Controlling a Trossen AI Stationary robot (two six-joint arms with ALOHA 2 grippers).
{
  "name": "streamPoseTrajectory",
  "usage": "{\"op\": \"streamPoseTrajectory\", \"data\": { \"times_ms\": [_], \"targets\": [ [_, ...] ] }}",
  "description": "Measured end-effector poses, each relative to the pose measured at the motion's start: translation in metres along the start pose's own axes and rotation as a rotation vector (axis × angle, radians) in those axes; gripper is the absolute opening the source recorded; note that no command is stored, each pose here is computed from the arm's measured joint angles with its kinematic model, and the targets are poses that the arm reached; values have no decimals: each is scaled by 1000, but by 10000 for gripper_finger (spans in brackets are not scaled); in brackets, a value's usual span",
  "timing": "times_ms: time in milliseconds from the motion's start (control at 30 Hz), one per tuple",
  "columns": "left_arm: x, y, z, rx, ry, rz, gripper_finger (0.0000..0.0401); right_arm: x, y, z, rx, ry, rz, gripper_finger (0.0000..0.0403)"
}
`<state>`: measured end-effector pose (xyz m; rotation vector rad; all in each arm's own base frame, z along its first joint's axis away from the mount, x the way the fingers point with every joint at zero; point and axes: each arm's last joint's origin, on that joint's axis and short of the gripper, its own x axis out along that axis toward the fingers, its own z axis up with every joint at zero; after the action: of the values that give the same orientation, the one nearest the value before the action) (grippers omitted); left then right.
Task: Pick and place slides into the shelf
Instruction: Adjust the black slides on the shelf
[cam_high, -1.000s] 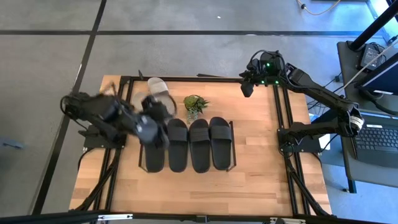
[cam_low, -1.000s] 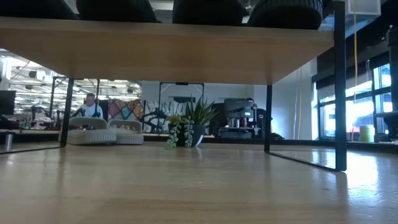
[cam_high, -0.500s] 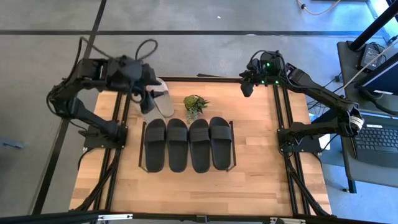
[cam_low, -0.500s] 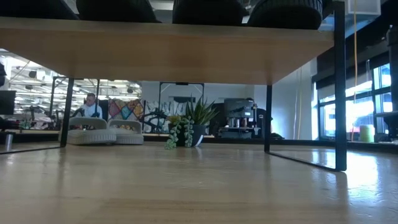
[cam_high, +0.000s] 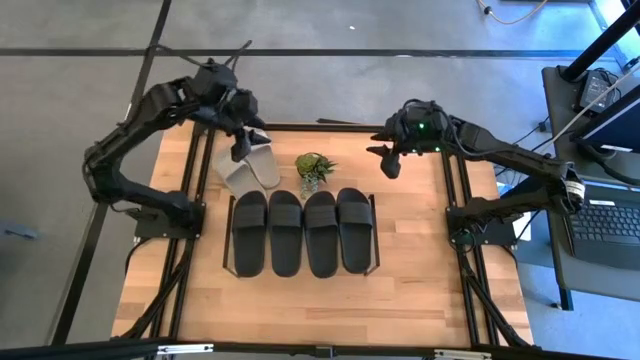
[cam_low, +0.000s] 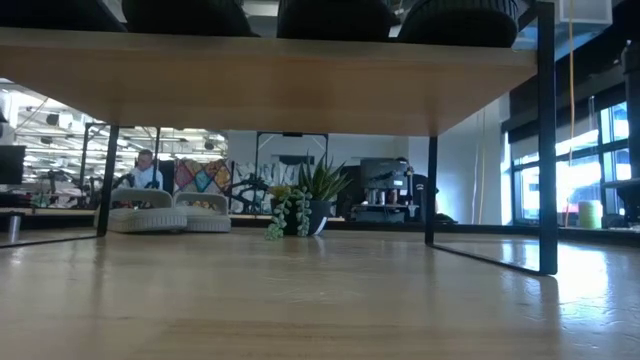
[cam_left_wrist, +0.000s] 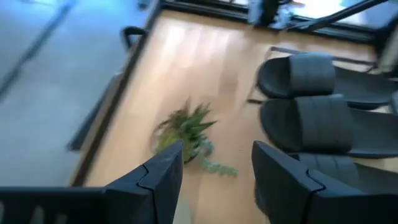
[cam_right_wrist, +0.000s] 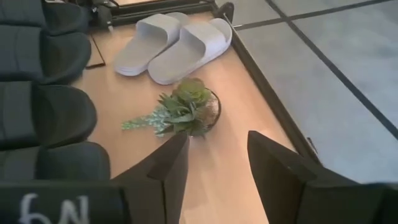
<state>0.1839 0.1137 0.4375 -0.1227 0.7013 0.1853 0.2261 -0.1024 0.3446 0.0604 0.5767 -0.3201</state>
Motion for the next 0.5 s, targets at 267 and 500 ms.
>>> {"op": "streamPoseTrajectory", "data": {
  "times_ms": [267, 500],
  "targets": [
    [26, 43, -51, -86, 27, -9, 182, 6, 12, 0, 66, 15, 38, 165],
    [38, 74, -82, -148, -128, -222, 182, 31, 29, 3, 45, 175, 107, 165]
  ]
}}
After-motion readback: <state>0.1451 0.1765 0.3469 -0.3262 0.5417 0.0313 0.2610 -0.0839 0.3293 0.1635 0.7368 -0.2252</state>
